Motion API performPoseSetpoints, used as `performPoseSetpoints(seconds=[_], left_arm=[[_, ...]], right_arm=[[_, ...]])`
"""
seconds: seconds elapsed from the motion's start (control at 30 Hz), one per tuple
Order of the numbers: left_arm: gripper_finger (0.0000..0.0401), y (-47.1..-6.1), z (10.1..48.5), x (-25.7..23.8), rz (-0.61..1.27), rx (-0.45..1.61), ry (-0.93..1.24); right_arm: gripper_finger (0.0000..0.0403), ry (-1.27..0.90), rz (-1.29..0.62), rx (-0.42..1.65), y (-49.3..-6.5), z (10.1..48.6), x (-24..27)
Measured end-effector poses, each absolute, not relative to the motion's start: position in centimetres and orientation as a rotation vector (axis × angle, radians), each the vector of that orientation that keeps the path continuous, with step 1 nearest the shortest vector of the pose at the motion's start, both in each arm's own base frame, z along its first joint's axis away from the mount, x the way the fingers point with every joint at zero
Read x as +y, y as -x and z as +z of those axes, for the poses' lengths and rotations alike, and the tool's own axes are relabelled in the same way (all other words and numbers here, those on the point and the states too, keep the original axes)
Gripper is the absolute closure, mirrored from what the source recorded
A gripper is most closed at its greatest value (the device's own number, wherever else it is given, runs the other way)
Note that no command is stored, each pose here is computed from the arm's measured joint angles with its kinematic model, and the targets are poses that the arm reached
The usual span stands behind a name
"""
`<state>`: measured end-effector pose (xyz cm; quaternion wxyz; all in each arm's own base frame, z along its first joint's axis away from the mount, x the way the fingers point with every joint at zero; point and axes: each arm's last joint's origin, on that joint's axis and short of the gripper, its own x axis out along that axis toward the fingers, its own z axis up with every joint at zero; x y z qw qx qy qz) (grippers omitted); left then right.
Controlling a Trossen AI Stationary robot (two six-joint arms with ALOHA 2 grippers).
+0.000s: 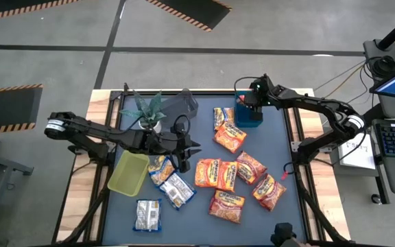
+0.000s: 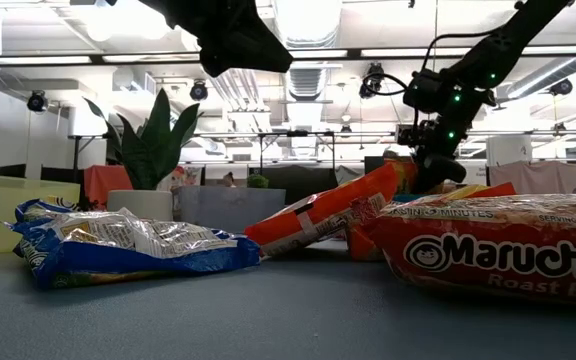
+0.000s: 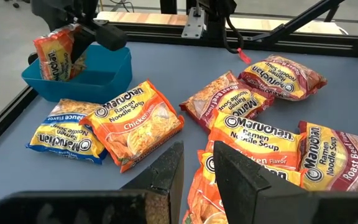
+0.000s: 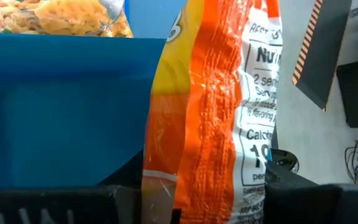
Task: Sort Maruchan noodles
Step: Put the orange noodle pack into blue bin
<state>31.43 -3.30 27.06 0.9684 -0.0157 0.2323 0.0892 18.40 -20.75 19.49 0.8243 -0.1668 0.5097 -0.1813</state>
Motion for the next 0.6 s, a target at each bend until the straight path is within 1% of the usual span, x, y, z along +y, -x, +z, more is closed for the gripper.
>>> performPoseSetpoints(seconds=[0.6], left_arm=[[0.0331, -31.47, 27.13, -3.30, 0.182, 0.460, 0.042]], right_arm=[[0.0282, 0.339, -0.397, 1.075, -18.33, 19.17, -20.67]])
